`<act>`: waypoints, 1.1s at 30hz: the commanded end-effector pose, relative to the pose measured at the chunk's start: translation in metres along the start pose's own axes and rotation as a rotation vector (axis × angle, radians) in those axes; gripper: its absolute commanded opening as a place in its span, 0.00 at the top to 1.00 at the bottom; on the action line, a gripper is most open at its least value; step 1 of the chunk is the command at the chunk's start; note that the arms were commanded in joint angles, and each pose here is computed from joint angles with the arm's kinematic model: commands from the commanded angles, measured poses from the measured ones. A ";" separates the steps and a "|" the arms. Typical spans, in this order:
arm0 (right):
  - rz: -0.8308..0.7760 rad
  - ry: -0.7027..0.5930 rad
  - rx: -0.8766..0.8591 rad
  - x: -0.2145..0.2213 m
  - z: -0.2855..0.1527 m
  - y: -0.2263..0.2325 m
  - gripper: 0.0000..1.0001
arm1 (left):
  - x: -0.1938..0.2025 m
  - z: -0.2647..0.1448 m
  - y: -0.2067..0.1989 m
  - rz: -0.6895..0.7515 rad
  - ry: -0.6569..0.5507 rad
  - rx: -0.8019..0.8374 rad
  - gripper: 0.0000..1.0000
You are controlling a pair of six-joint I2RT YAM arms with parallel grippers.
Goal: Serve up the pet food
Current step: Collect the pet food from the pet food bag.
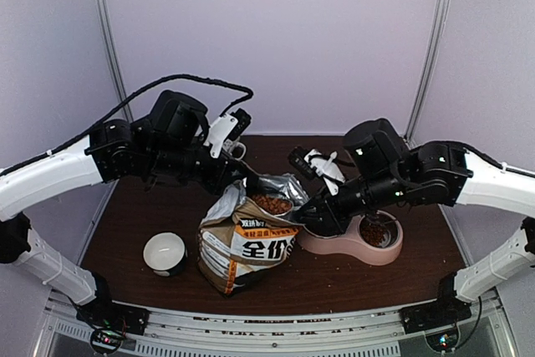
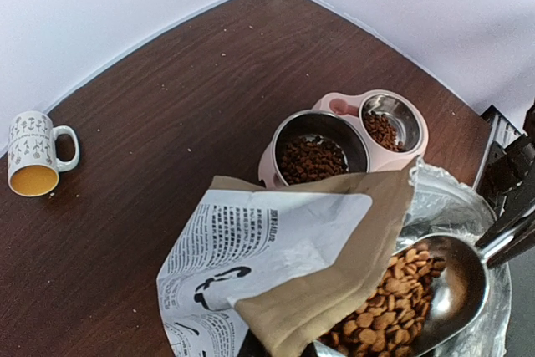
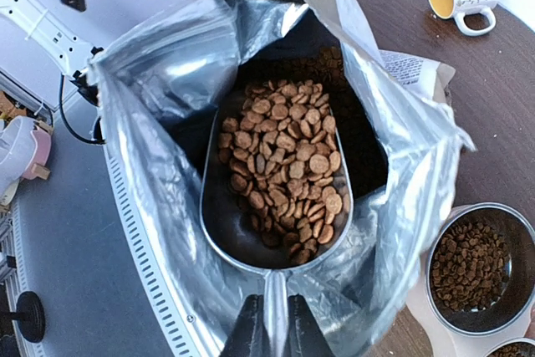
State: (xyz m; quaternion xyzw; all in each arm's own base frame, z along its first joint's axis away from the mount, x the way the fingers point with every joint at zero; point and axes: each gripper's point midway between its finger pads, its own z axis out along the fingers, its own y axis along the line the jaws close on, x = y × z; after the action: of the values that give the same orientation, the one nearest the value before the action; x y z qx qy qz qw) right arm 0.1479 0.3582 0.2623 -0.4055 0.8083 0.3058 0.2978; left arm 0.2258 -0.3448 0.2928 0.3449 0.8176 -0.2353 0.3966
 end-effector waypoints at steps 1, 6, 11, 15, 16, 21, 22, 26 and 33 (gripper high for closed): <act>-0.075 -0.066 -0.045 0.001 -0.020 0.011 1.00 | -0.082 -0.050 0.013 -0.021 -0.316 -0.039 1.00; -0.133 -0.103 -0.028 0.006 -0.024 0.010 1.00 | -0.083 -0.052 0.013 -0.024 -0.322 -0.031 1.00; -0.186 -0.124 -0.022 0.002 -0.025 0.012 1.00 | -0.085 -0.051 0.010 -0.028 -0.328 -0.013 1.00; -0.226 -0.138 0.009 -0.001 -0.022 0.010 1.00 | -0.086 -0.050 0.007 -0.034 -0.332 0.007 1.00; -0.236 -0.148 0.018 -0.002 -0.022 0.009 1.00 | -0.087 -0.051 0.007 -0.037 -0.334 0.009 1.00; -0.251 -0.229 0.069 -0.003 -0.020 0.001 1.00 | -0.090 -0.056 0.007 -0.052 -0.355 0.014 1.00; -0.247 -0.249 0.076 -0.003 -0.019 0.000 1.00 | -0.091 -0.056 0.008 -0.055 -0.356 0.015 1.00; -0.226 -0.331 0.070 -0.006 -0.019 0.001 1.00 | -0.094 -0.059 0.009 -0.065 -0.366 0.021 1.00; -0.225 -0.436 0.096 -0.013 -0.018 0.002 1.00 | -0.098 -0.060 0.007 -0.086 -0.380 0.047 1.00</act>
State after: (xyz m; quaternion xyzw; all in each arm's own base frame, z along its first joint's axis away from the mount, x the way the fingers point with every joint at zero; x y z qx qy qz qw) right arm 0.1422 0.3464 0.2582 -0.4370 0.7158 0.2945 0.4582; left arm 0.2336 -0.3339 0.2941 0.3235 0.8277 -0.2412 0.3899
